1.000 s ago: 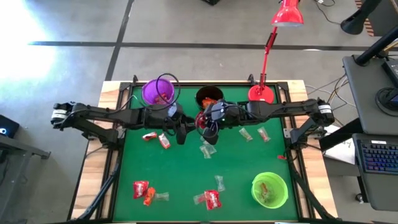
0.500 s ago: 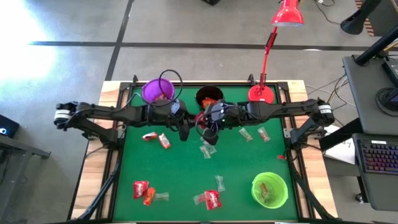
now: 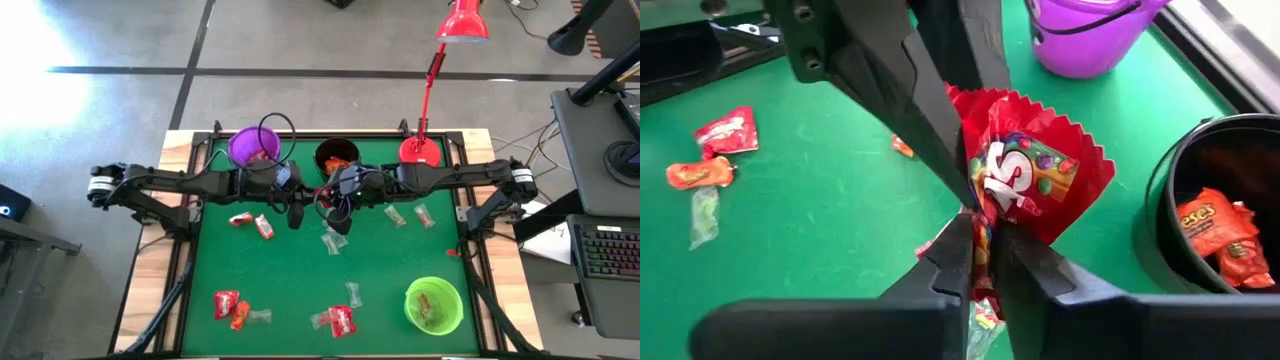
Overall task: Sort candy
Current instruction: Put the red candy into the purple bucket
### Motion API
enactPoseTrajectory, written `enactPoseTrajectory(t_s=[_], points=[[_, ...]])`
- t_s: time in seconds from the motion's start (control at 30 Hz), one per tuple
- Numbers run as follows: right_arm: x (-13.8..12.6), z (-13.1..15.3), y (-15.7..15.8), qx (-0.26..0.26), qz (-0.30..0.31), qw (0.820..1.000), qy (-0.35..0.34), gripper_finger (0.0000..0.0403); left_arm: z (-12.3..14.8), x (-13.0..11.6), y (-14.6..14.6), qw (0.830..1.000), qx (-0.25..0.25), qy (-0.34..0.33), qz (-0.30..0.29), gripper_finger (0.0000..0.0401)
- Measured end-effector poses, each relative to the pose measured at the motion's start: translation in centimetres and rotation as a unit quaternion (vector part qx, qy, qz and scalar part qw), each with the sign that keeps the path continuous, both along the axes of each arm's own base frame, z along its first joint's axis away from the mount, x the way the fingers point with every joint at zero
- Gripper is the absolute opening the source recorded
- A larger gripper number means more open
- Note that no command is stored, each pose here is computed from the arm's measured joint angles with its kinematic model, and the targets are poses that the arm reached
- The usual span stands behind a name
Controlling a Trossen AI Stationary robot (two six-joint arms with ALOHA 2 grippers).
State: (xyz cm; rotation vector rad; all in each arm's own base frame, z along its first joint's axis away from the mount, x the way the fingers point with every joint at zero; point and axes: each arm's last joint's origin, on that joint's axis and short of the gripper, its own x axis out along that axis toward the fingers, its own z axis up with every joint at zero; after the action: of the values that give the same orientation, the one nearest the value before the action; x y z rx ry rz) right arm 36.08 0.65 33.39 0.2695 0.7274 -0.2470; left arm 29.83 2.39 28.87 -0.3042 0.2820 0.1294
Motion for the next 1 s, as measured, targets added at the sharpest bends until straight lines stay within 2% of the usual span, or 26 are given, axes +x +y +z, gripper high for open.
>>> enactPoseTrajectory(t_s=[0.27,0.4,0.67,0.87,1.0], points=[[0.1,0.0,-0.1,0.000,-0.002,1.000,-0.004,0.0121,-0.3,-0.3,0.2,1.000,0.011,0.024,0.000,0.0003],[-0.5,0.1,-0.2,-0.004,0.000,1.000,0.012,0.0144,-0.6,-0.9,0.6,0.998,0.024,0.056,0.019,0.0003],[-1.3,0.0,-0.3,-0.004,-0.005,0.999,0.045,0.0150,-0.8,-3.0,2.6,0.987,0.054,0.133,0.075,0.0002],[-1.3,0.0,-1.5,-0.016,-0.024,0.999,0.046,0.0141,-2.0,-4.5,4.7,0.967,0.060,0.217,0.122,0.0002],[-1.4,0.0,-3.0,-0.019,-0.047,0.998,0.046,0.0137,-2.3,-5.3,6.1,0.956,0.055,0.243,0.152,0.0002]])
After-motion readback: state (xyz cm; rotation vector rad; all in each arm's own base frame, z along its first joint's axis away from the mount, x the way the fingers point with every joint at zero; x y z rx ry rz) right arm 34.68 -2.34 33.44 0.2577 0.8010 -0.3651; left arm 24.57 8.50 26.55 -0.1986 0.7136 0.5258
